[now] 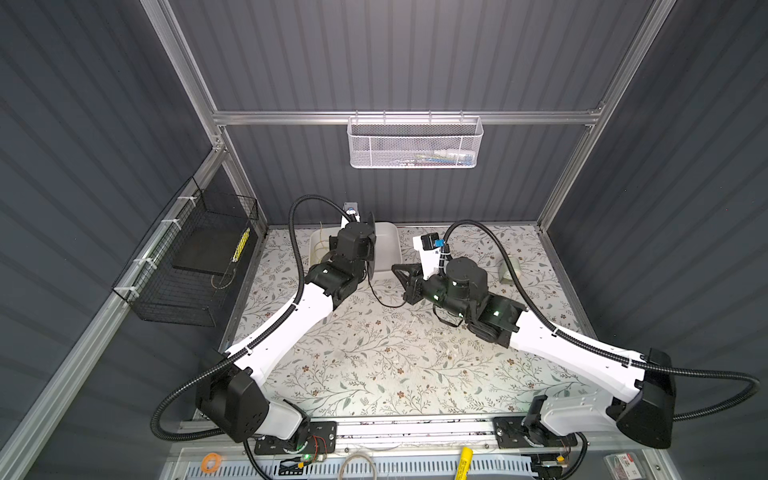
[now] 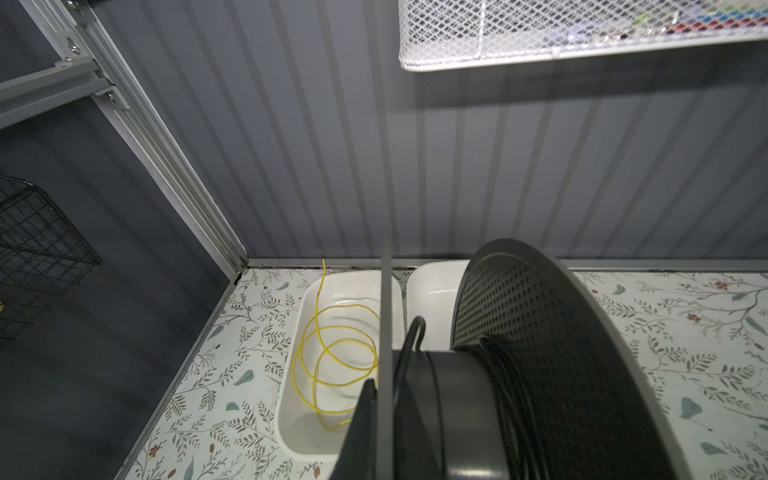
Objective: Wrap the cables
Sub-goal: 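Swing the spool toward the trays with left gripper while right gripper reaches, then carry the black cable around the spool with the right gripper while left holds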
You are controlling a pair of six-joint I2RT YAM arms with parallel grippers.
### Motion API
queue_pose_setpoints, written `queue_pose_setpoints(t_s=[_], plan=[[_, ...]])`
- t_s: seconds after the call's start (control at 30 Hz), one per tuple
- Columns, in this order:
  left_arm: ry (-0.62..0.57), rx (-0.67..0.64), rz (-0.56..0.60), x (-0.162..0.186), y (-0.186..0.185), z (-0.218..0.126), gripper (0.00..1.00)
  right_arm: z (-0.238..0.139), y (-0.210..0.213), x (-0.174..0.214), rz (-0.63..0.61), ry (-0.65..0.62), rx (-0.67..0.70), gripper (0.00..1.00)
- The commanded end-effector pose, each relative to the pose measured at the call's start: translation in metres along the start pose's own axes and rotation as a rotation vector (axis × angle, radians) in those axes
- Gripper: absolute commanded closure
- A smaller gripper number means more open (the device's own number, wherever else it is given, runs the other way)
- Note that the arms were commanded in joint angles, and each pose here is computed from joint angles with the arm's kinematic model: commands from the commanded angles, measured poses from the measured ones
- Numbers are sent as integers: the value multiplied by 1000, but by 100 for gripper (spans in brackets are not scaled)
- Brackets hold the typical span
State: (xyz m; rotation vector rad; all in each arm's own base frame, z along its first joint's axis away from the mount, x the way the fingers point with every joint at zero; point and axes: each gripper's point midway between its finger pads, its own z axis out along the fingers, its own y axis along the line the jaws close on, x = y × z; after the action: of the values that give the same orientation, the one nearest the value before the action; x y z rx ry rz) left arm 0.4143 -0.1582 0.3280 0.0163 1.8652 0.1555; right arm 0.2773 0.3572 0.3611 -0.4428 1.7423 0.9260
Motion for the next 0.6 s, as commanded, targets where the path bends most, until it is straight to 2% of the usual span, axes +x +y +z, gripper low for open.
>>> queue_pose_setpoints(t_s=[0.0, 0.13, 0.3, 0.57], plan=[[3, -3, -4, 3, 3, -5, 100, 0, 16, -20, -63, 4, -51, 100], [87, 39, 28, 34, 0, -11, 100, 7, 19, -46, -61, -21, -62, 100], [204, 99, 55, 79, -1, -26, 100, 13, 8, -78, 5, -52, -96, 98], [367, 156, 143, 128, 6, -55, 100, 22, -54, -121, 153, -76, -92, 92]])
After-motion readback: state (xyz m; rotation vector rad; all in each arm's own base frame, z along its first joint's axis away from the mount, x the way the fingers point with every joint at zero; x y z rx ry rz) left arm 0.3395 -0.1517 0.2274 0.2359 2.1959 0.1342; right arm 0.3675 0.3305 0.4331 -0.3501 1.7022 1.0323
